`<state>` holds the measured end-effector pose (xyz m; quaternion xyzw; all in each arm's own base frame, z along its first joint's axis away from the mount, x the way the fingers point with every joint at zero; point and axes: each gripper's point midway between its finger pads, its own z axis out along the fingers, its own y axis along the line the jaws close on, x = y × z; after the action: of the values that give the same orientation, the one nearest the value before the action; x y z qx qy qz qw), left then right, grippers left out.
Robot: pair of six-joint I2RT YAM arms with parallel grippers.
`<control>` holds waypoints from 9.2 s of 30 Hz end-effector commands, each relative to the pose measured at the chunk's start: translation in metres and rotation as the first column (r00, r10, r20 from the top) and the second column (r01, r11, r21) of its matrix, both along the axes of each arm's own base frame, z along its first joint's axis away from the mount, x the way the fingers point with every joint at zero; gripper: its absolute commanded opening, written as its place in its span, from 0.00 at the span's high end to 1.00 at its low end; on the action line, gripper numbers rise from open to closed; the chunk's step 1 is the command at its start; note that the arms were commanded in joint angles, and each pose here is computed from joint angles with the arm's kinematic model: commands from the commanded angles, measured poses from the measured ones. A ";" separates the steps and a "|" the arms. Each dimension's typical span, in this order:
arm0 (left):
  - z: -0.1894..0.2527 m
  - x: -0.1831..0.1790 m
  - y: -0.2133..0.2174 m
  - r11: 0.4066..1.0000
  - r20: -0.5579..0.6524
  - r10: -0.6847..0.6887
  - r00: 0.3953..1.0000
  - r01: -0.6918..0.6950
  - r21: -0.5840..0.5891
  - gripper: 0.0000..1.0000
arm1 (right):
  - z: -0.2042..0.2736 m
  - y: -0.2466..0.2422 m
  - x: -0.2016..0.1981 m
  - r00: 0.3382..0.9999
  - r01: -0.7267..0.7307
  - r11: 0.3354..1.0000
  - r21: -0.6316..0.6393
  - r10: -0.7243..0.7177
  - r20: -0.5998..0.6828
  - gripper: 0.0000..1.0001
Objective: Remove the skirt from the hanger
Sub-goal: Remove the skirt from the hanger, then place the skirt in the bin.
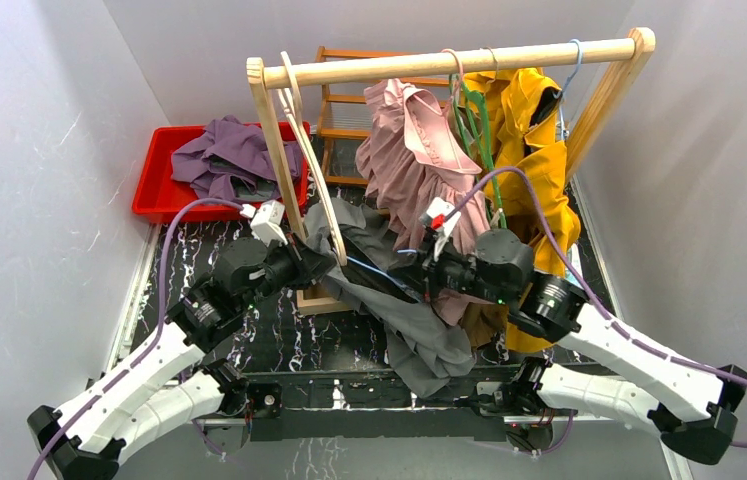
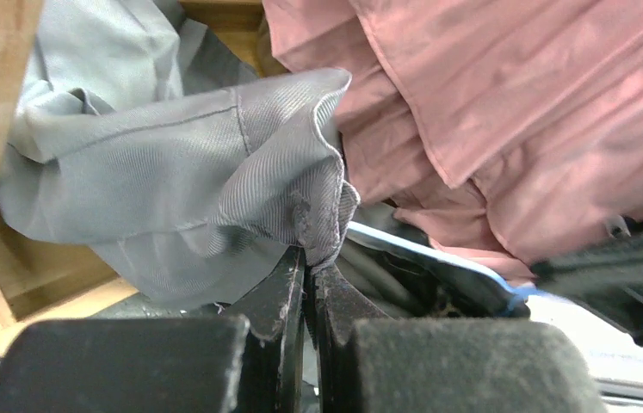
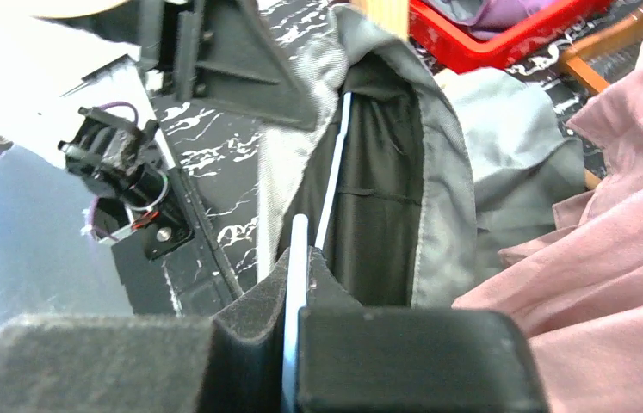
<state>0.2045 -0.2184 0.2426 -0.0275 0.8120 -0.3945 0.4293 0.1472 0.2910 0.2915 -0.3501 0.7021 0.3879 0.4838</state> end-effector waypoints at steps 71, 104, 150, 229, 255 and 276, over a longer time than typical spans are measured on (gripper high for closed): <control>0.035 -0.058 0.120 0.910 0.057 0.097 0.994 -0.111 0.399 1.00 | 0.161 -0.004 0.123 0.772 0.492 0.826 0.275 -0.560 0.300 1.00; 0.032 0.079 0.209 0.707 -0.017 0.512 0.859 -0.411 0.575 1.00 | 0.180 -0.030 0.111 0.733 0.479 0.810 0.338 -0.581 0.354 1.00; 0.440 0.307 0.282 0.787 0.853 0.510 0.115 -0.462 -0.409 1.00 | 0.184 -0.024 0.120 0.736 0.526 0.794 0.305 -0.604 0.304 1.00; -0.143 0.342 0.359 0.632 -0.035 0.708 0.705 -0.610 0.478 0.79 | 0.166 -0.017 0.112 0.788 0.493 0.814 0.307 -0.567 0.240 1.00; 0.031 0.376 0.307 0.577 0.374 0.588 0.717 -0.697 0.427 0.10 | 0.159 -0.018 0.116 0.778 0.510 0.812 0.285 -0.577 0.250 1.00; 0.024 0.390 0.272 0.766 0.325 0.431 0.841 -0.532 0.360 0.03 | 0.159 -0.017 0.113 0.786 0.496 0.818 0.290 -0.566 0.250 1.00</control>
<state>0.5541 0.0892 0.2641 -0.1466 0.7853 -0.0188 0.6012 0.2637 0.2801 0.4283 -0.1661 0.6590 0.2246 0.6983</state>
